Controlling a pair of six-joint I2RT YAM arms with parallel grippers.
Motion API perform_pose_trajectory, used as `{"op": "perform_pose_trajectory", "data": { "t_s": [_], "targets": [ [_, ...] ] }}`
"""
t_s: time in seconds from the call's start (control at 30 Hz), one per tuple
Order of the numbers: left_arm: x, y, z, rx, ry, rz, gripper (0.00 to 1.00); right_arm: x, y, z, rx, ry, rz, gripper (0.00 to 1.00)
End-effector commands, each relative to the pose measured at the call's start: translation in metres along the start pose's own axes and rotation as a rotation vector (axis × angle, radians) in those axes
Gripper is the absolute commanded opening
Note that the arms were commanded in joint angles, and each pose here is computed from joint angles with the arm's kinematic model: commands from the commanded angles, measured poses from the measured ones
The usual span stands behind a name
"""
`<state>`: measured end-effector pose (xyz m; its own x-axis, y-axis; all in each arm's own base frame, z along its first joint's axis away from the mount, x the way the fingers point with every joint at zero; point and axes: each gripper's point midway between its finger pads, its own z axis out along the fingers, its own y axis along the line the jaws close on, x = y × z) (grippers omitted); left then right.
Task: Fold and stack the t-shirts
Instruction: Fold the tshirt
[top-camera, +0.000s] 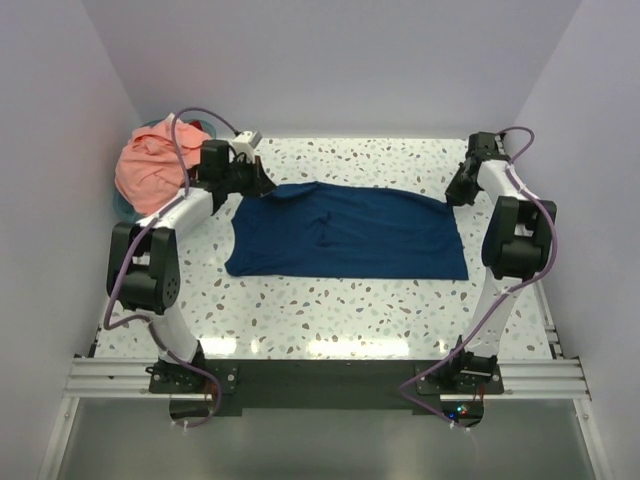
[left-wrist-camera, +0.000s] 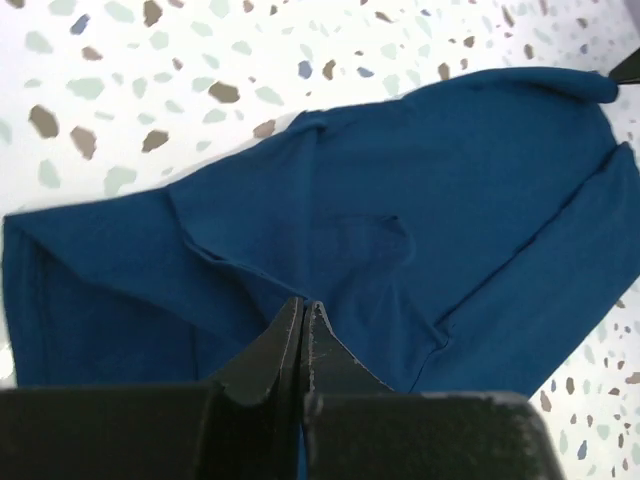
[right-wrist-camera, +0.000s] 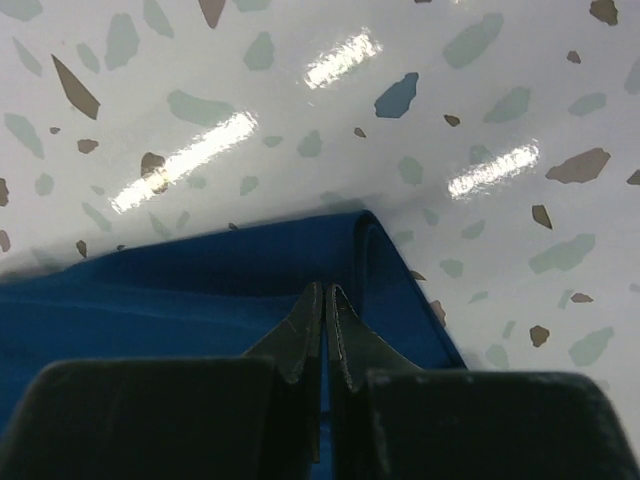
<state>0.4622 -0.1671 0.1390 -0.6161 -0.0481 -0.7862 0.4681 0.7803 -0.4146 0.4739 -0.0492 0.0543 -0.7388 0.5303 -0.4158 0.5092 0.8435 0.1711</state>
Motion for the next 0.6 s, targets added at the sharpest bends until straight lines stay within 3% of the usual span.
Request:
{"op": "perform_pose_trajectory", "data": {
  "t_s": [0.0, 0.17, 0.57],
  "targets": [
    [-0.014, 0.003, -0.027, -0.103, -0.035, 0.091, 0.0, -0.01, -0.008, -0.032, 0.029, -0.065, -0.016, 0.0],
    [-0.011, 0.01, -0.046, -0.194, -0.042, 0.122, 0.0, -0.006, -0.028, -0.039, 0.09, -0.068, -0.003, 0.0],
    [0.002, -0.004, -0.07, -0.216, -0.029, 0.128, 0.0, 0.005, -0.042, -0.04, 0.128, -0.048, -0.011, 0.0]
  ]
}}
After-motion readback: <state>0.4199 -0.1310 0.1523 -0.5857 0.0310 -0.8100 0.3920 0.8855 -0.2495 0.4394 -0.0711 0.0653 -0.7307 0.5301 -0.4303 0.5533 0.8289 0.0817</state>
